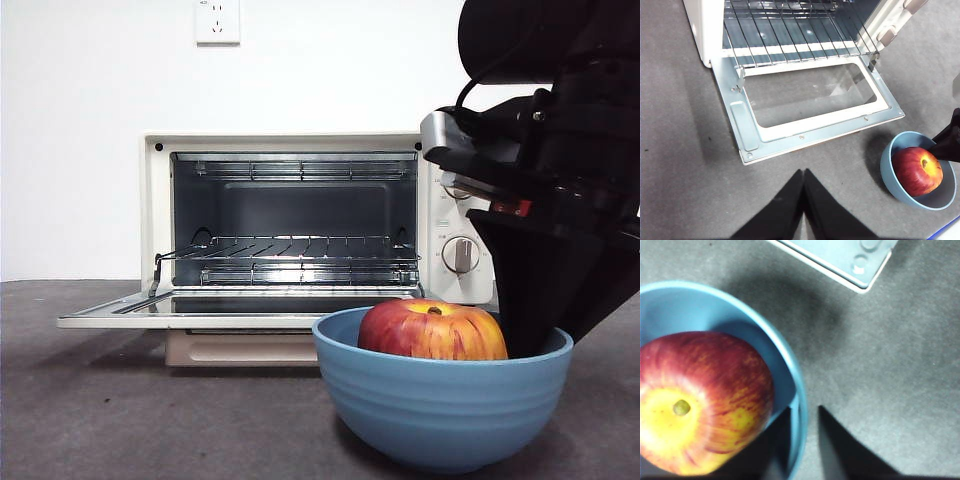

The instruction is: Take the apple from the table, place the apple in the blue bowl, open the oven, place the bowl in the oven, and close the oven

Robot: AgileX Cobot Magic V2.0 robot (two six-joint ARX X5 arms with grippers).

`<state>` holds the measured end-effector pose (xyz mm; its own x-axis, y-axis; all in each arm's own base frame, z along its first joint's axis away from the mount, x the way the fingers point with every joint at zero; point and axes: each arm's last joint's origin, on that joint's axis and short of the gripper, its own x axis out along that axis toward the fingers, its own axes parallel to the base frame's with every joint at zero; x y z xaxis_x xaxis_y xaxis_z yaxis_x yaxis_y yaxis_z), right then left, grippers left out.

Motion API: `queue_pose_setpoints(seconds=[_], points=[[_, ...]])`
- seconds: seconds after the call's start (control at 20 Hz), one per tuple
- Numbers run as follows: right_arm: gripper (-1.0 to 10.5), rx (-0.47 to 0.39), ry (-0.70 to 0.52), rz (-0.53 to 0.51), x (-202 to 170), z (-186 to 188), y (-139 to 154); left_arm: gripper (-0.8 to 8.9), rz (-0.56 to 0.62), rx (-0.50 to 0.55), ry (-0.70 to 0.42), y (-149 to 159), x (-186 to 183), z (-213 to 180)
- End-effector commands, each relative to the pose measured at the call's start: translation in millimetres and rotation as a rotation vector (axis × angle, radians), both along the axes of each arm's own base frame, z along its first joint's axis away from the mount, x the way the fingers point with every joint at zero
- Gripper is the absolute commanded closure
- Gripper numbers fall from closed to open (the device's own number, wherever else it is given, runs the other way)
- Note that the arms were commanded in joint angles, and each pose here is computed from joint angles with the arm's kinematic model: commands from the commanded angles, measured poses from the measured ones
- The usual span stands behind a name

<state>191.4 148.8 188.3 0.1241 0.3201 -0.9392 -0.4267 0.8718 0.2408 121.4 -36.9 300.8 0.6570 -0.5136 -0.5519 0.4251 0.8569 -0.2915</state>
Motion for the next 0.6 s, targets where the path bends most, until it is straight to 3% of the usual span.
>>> queue_pose_setpoints(seconds=[0.05,0.3,0.6], points=[[9.4,-0.001,0.004,0.01,1,-2,3,8.06,-0.004,-0.008,-0.009,-1,1,3],[9.4,0.068,0.005,-0.017,-1,11,4,8.06,-0.004,-0.009,-0.018,-1,1,3],[9.4,0.152,-0.1,-0.075,13,59,16,8.06,-0.005,-0.009,-0.018,-1,1,3]])
